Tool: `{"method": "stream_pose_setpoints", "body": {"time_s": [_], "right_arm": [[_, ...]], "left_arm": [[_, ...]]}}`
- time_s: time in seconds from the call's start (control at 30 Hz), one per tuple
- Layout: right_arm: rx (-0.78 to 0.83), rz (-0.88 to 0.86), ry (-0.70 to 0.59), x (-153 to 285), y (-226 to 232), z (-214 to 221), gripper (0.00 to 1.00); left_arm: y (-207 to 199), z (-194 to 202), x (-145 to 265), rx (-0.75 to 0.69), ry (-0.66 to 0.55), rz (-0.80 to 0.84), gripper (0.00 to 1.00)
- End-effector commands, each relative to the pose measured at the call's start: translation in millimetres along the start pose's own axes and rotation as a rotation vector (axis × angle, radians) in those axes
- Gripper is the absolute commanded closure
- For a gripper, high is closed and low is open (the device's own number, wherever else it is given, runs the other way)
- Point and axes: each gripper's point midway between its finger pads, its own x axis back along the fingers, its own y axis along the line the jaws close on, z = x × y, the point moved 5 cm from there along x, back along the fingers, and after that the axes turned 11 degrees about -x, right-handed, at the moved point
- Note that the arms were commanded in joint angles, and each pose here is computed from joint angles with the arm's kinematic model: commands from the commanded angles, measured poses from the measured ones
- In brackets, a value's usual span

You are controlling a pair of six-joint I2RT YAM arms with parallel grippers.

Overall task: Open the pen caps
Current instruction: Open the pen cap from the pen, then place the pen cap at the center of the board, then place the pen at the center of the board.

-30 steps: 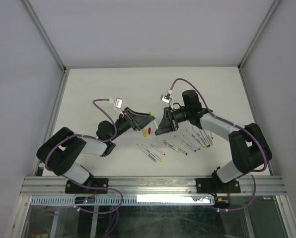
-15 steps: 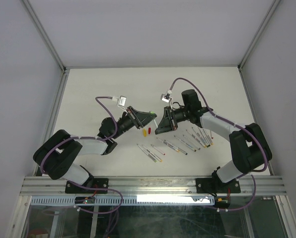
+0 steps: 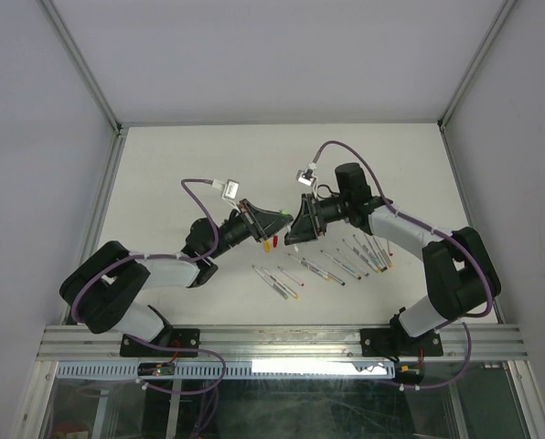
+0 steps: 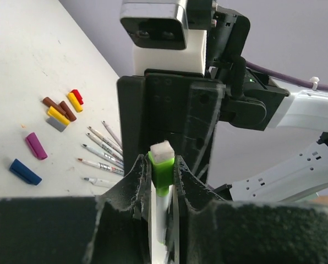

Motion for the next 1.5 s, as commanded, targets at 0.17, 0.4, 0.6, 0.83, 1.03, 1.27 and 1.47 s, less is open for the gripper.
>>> {"method": "stream_pose_setpoints", "body": {"time_s": [0.17, 0.4, 0.6, 0.83, 1.03, 1.27, 1.47], "right_arm": [[0.042, -0.026, -0.029, 0.6, 13.8, -9.4, 1.0], [0.009, -0.022, 0.018, -14.7, 14.0, 0.5, 1.0], [-0.01, -0.032, 0.085, -34.1, 11.2, 12.7, 1.0], [0.015, 0.079, 0.086, -48.2, 7.5, 19.6, 1.0], [0.015, 0.241, 0.096, -68.7, -0.2, 27.3, 1.0], [-0.017, 0.408, 0.113, -103.3, -4.4, 43.2, 1.0], [-0.041, 0.564, 0.118, -122.6, -18.3, 50.4, 1.0]], "left_arm": [[-11.4, -54.6, -8.9, -0.134, -0.162, -0.002, 1.0], [25.0, -170.3, 13.0, -0.254, -0.417, -0.254, 1.0], [29.0, -201.6, 41.3, -0.292, -0.49, -0.353, 1.0], [36.7, -170.4, 71.1, -0.263, -0.392, -0.456, 1.0], [63.2, -111.0, 107.7, -0.141, -0.232, -0.623, 1.0], [97.9, -57.0, 141.3, 0.032, -0.069, -0.869, 1.0], [117.3, -34.0, 154.0, 0.136, 0.019, -1.022, 1.0]]}}
